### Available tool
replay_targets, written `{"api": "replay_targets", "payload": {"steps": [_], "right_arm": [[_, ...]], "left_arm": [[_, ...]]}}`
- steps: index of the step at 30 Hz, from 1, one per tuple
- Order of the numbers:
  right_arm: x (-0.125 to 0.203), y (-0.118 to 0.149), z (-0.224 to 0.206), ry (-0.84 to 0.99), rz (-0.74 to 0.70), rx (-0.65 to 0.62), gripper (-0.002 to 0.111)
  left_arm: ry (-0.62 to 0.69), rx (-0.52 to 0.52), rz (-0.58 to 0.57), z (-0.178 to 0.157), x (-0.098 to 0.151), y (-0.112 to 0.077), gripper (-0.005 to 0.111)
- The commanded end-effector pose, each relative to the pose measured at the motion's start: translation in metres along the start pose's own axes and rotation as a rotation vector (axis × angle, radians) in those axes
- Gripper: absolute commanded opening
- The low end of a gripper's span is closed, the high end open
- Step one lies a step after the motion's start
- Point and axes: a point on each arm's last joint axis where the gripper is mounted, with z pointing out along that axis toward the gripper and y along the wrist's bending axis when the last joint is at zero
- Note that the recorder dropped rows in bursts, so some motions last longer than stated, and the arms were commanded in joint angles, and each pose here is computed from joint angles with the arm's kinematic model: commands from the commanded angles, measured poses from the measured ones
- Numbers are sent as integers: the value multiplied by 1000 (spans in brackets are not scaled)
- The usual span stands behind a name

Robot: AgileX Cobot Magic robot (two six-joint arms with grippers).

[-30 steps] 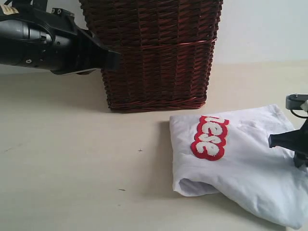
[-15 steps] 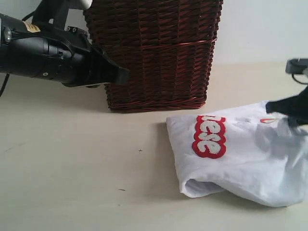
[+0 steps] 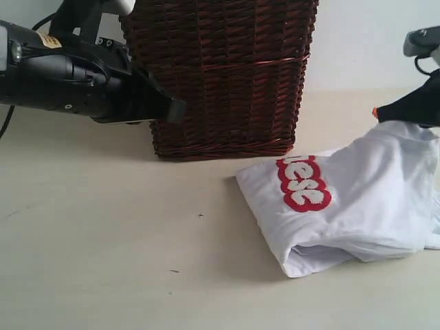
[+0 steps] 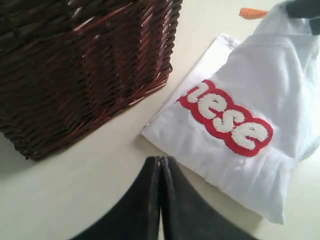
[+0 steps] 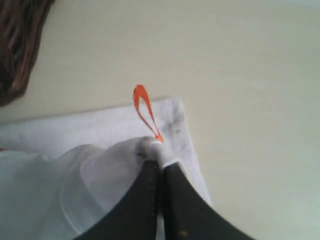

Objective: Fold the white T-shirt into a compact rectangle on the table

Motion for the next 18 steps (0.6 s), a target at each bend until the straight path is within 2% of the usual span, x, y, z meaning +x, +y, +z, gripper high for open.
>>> {"api": "replay_targets", "payload": {"steps": [1, 5, 8, 12, 16, 18], "right_arm": [[15, 0, 40, 203, 32, -25, 14], [15, -2, 57, 346, 28, -24, 38], [8, -7, 55, 396, 85, 24, 42], [-8, -21, 40, 446, 84, 150, 35], [11, -35, 34, 587, -17, 286, 14], [21, -36, 39, 594, 36, 274, 2]], "left_arm": [[25, 5, 1, 5, 4, 0, 0], [71, 20, 0, 6, 8, -1, 0], [92, 27, 5, 6, 10, -2, 0], [117, 32, 3, 7, 15, -2, 0], [135, 25, 3, 9, 24, -1, 0], [136, 17, 0, 11, 30, 1, 0]]}}
